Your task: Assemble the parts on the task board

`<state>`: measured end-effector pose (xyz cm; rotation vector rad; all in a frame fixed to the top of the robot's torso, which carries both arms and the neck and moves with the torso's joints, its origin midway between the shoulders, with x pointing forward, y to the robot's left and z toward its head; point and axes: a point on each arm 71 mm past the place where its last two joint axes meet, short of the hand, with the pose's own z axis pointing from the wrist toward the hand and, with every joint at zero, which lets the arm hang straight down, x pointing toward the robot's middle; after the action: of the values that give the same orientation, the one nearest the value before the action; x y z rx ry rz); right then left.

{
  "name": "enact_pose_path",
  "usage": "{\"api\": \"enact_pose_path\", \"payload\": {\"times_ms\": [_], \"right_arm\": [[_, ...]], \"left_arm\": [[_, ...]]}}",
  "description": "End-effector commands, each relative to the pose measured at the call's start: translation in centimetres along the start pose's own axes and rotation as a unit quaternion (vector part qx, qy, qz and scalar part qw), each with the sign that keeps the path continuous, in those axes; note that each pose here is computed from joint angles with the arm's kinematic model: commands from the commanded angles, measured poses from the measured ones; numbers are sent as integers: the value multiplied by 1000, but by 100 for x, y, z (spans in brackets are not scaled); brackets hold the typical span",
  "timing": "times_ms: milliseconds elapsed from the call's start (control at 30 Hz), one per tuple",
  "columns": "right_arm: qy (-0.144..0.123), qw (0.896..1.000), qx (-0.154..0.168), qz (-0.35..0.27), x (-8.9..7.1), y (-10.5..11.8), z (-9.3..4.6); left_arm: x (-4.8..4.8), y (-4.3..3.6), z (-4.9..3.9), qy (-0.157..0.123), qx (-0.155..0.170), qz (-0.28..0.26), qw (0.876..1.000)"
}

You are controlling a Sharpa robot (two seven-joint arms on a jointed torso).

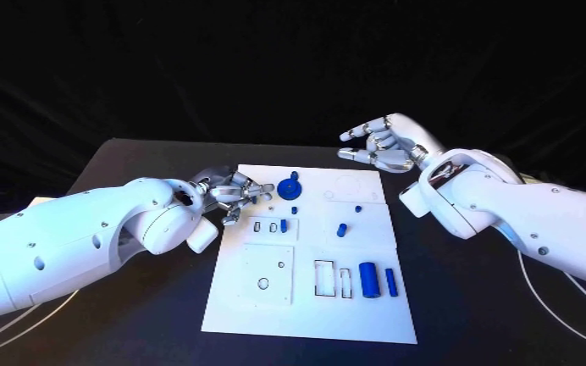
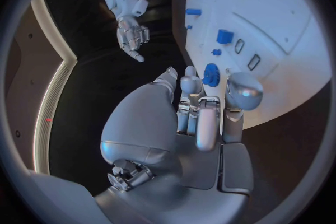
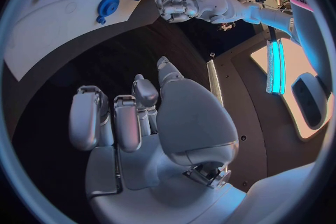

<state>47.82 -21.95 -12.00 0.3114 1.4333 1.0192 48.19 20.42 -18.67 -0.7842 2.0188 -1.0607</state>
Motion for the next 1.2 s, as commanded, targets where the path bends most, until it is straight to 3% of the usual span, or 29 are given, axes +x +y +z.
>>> {"api": "enact_pose_path", "payload": {"times_ms": [33, 300, 700, 1000, 1200], "right_arm": [[-11, 998, 37, 40, -108, -128, -5], [-14, 998, 61, 29, -228, -277, 1], [-5, 997, 71, 22, -214, -308, 22], [1, 997, 77, 19, -199, -330, 34], [4, 997, 80, 18, -188, -337, 41]], "left_arm": [[31, 73, 38, 47, -124, 164, 977], [25, -67, 200, 49, -165, 246, 954], [138, -320, 361, 46, -163, 305, 937], [240, -444, 491, 59, -166, 330, 927], [276, -473, 547, 73, -177, 356, 915]]}}
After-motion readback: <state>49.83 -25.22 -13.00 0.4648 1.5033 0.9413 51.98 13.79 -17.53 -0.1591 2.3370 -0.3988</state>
